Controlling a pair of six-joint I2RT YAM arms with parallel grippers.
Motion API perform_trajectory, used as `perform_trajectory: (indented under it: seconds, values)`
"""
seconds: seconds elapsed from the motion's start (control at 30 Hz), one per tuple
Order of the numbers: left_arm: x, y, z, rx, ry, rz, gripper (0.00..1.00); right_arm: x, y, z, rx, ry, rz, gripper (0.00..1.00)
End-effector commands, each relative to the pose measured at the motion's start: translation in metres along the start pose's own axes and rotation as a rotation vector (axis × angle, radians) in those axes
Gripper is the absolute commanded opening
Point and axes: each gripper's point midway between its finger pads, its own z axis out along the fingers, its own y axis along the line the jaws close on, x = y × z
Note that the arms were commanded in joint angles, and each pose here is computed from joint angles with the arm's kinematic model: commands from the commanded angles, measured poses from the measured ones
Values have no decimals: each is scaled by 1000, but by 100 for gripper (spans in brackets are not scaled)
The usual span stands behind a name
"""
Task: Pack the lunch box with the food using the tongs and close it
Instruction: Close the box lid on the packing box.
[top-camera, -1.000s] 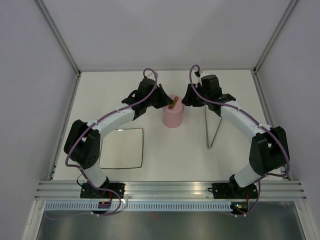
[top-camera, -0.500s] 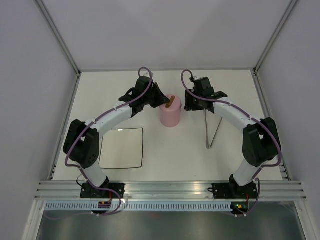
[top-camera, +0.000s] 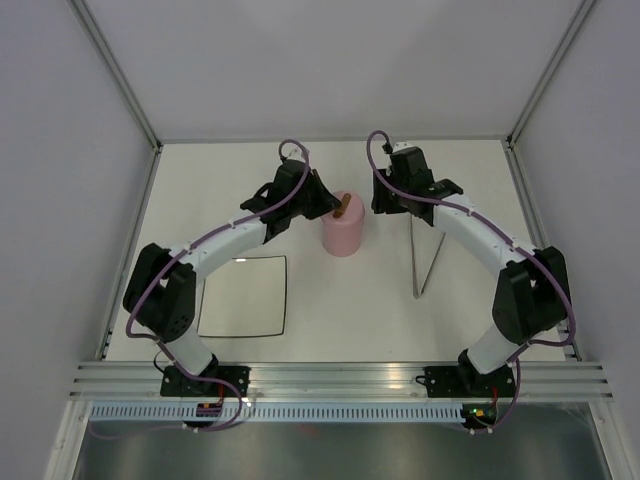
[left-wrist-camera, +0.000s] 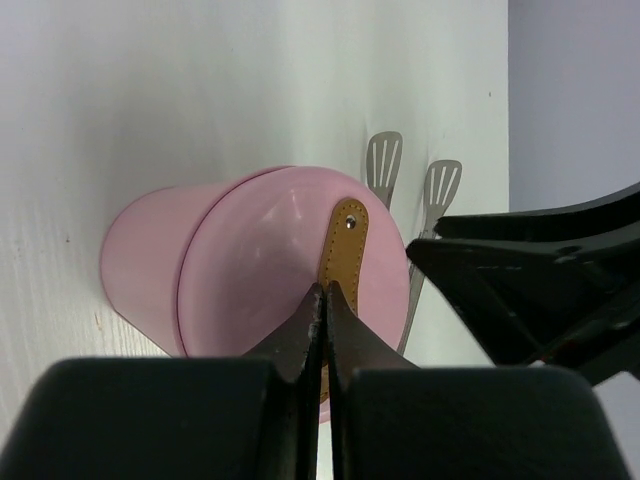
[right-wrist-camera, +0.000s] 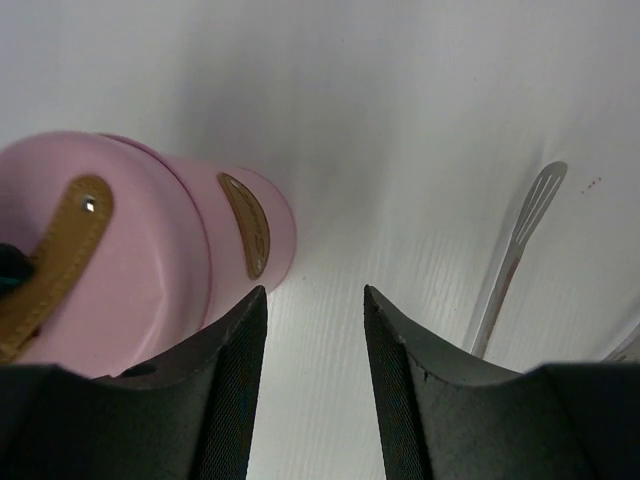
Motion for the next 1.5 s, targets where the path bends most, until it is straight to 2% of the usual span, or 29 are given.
perform_trajectory:
  seconds: [0.0, 0.13, 0.4, 0.6, 0.73, 0.9, 1.03, 1.23, 1.33, 1.37, 1.47]
  values:
    - [56, 62, -8, -223, 134, 78, 2, -49, 13, -35, -36, -139, 14, 50]
    - [65, 70, -21, -253, 95, 105, 2, -41, 29, -45, -125, -157, 50, 51]
    - [90, 70, -22, -252, 136, 119, 2, -25, 56, -57, -226, -144, 3, 51]
    - [101, 81, -23, -280, 150, 75, 2, 46, 48, -17, -161, 18, -24, 49]
    - [104, 84, -30, -280, 155, 65, 2, 73, 38, -6, -126, 76, -28, 48]
    - [103, 77, -34, -251, 160, 62, 2, 62, 40, -8, -126, 48, -36, 48]
    - [86, 57, -35, -209, 130, 96, 4, 42, 45, -12, -126, 12, -39, 48]
    - [40, 14, -47, -143, 50, 195, 15, -7, 54, -36, -118, -77, -28, 48]
    - [21, -2, -55, -126, 16, 222, 32, -25, 61, -50, -139, -114, -14, 51]
    - [15, -5, -59, -120, 0, 219, 44, -34, 64, -56, -152, -135, -8, 52]
    - [-4, -11, -71, -104, -49, 201, 52, -43, 71, -62, -177, -164, 11, 54]
